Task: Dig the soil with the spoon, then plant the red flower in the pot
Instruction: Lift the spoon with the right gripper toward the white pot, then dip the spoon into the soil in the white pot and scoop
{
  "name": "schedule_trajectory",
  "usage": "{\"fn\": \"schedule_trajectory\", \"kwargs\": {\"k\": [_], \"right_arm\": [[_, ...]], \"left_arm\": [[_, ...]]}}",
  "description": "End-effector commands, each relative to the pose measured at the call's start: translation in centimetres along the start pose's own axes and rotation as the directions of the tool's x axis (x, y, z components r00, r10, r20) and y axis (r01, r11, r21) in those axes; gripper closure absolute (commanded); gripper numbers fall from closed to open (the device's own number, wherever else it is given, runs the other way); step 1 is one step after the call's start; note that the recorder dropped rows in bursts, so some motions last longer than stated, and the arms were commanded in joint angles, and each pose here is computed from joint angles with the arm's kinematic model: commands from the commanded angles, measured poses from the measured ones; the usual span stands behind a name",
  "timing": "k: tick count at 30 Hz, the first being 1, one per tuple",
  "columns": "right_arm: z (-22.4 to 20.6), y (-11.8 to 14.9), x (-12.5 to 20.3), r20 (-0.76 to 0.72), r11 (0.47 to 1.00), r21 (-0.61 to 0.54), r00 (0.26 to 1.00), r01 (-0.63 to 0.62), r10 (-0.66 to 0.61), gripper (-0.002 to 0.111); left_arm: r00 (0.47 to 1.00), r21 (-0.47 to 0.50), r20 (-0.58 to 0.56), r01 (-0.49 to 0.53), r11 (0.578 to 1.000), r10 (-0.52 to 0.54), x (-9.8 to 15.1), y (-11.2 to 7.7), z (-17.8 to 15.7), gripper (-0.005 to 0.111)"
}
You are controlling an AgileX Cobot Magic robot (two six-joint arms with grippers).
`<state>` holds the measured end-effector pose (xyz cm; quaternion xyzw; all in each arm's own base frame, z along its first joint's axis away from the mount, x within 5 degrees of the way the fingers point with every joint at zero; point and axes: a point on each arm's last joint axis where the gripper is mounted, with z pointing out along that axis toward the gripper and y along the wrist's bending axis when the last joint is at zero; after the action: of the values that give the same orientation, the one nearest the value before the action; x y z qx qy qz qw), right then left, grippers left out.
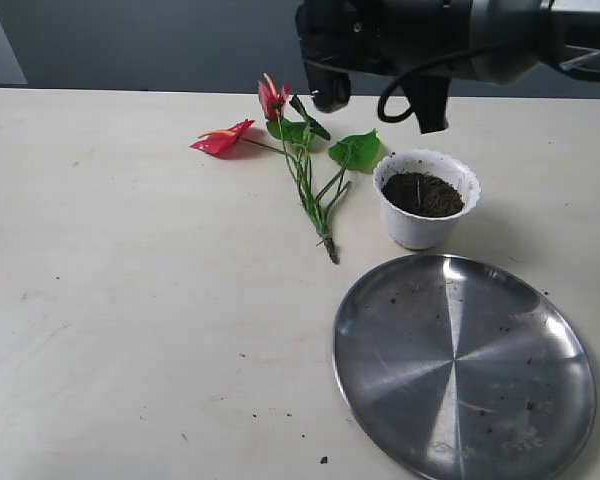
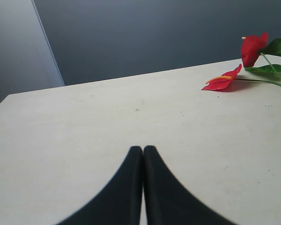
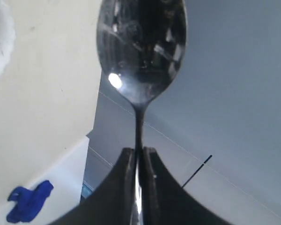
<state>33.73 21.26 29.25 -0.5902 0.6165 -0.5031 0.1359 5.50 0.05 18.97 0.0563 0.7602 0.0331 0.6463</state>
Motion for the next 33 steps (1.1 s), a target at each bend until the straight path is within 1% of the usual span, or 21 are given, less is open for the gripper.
{"fn": "schedule_trajectory", "kwargs": {"k": [1,5,7,8,9,10,11,12,14,16,19,24,27,29,33], "right_arm": [[2.7,-0.8,2.0,-0.101,0.998,0.022,0.993,0.06,-0.058,0.109],[5.5,-0.5,3.3,-0.161,0.996,-0.027,0.983,0.081,-0.084,0.109],[6.3,0.2,3.3,-0.177,0.99,-0.046,0.974,0.134,-0.14,0.109],[6.9,1.2,2.9,-0.195,0.977,-0.054,0.957,0.207,-0.214,0.109],[7.3,1.8,2.6,-0.202,0.97,-0.059,0.949,0.235,-0.242,0.109],[8.0,3.1,1.9,-0.212,0.952,-0.073,0.928,0.299,-0.307,0.109],[8.3,3.9,1.5,-0.217,0.939,-0.077,0.913,0.336,-0.345,0.109],[8.7,5.1,0.7,-0.222,0.914,-0.081,0.887,0.398,-0.406,0.109],[8.9,6.5,-0.6,-0.222,0.879,-0.071,0.852,0.471,-0.474,0.109],[8.9,7.3,-1.8,-0.211,0.86,-0.07,0.836,0.505,-0.507,0.109],[8.9,7.9,-2.6,-0.205,0.846,-0.069,0.823,0.528,-0.53,0.109],[9.0,8.1,-2.6,-0.2,0.849,-0.083,0.826,0.522,-0.527,0.109],[9.1,8.6,-2.6,-0.181,0.852,-0.119,0.833,0.509,-0.523,0.109],[9.3,9.0,-2.9,-0.169,0.837,-0.14,0.821,0.528,-0.546,0.109],[9.0,9.6,-3.7,-0.159,0.825,-0.133,0.809,0.55,-0.565,0.109]], "left_arm": [[1.0,0.001,0.004,-0.006,1.0,0.006,-0.1,0.0,0.0,0.105],[1.0,0.001,0.004,-0.006,1.0,0.006,-0.1,0.0,0.0,0.105],[1.0,0.001,0.004,-0.006,1.0,0.006,-0.1,0.0,0.0,0.105],[1.0,0.001,0.004,-0.006,1.0,0.006,-0.1,0.0,0.0,0.105],[1.0,0.001,0.004,-0.006,1.0,0.006,-0.1,0.0,0.0,0.105],[1.0,0.001,0.004,-0.006,1.0,0.006,-0.1,0.0,0.0,0.105],[1.0,0.001,0.004,-0.006,1.0,0.006,-0.1,0.0,0.0,0.105],[1.0,0.001,0.004,-0.006,1.0,0.006,-0.1,0.0,0.0,0.105],[1.0,0.001,0.004,-0.006,1.0,0.006,-0.1,0.0,0.0,0.105],[1.0,0.001,0.004,-0.006,1.0,0.006,-0.1,0.0,0.0,0.105],[1.0,0.001,0.004,-0.006,1.0,0.006,-0.1,0.0,0.0,0.105],[1.0,0.0,0.004,-0.012,1.0,0.012,-0.1,0.0,0.0,0.105],[1.0,0.0,0.004,-0.012,1.0,0.012,-0.1,0.0,0.0,0.105],[1.0,0.0,0.004,-0.012,1.0,0.012,-0.1,0.0,0.0,0.105],[1.0,0.0,0.004,-0.012,1.0,0.012,-0.1,0.0,0.0,0.105]]}}
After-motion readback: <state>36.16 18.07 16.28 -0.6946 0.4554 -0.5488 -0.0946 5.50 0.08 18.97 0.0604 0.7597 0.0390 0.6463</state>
